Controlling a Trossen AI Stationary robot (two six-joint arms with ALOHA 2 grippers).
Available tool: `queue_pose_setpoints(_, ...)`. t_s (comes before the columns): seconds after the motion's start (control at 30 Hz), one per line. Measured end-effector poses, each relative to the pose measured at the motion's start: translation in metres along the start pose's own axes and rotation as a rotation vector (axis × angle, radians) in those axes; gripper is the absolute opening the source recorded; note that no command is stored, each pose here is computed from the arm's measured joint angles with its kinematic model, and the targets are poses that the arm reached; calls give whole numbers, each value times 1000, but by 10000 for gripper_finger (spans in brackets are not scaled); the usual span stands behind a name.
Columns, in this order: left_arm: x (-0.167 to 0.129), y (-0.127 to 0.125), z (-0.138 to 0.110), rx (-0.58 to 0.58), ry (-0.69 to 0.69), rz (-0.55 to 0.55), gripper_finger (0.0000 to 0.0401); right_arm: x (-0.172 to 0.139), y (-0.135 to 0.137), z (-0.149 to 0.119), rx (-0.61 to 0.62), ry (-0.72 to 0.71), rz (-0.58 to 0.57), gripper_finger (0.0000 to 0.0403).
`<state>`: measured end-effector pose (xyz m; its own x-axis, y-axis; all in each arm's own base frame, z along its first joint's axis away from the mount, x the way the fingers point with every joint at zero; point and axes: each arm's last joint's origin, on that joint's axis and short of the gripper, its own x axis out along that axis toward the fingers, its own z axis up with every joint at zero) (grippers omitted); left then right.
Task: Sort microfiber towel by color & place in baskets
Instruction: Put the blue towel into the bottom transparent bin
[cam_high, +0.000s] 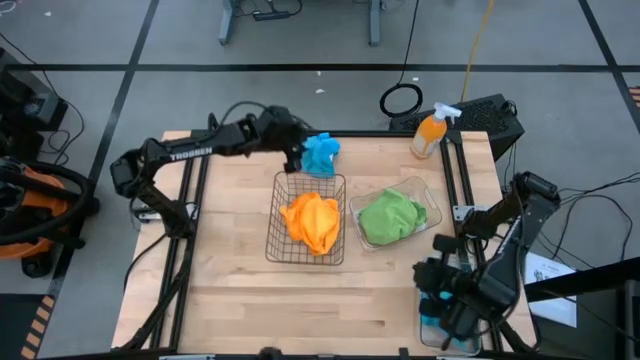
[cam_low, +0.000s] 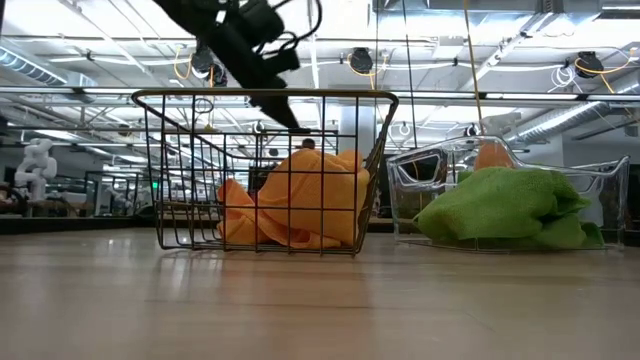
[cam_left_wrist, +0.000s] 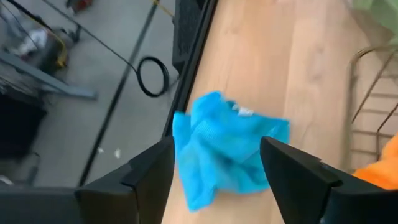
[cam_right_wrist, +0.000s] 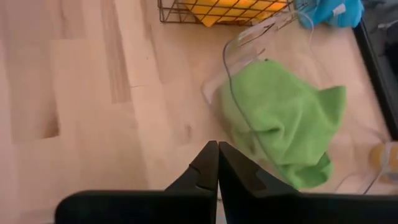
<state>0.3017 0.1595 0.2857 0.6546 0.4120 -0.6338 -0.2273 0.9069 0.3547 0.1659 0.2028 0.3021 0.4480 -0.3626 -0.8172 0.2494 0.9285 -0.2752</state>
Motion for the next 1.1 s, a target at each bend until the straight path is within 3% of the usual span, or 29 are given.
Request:
queue_pose_setpoints(0.2, 0, 39, -25, -90, 20, -61, 235, 15, -7, 20, -66, 17, -8, 1)
queue_pose_setpoints(0.37, 7, 53, -37, -112, -3, -141, 236, 26, -15, 33, -99, 32, -30, 0)
queue_pose_setpoints(0.73, 62, 43, -62, -122, 113, -236, 281, 43, -30, 52, -143, 54, -56, 0)
queue_pose_setpoints(1.1, 106, 28, -81, -142, 177, -272, 283, 45, -31, 54, -140, 57, -60, 0)
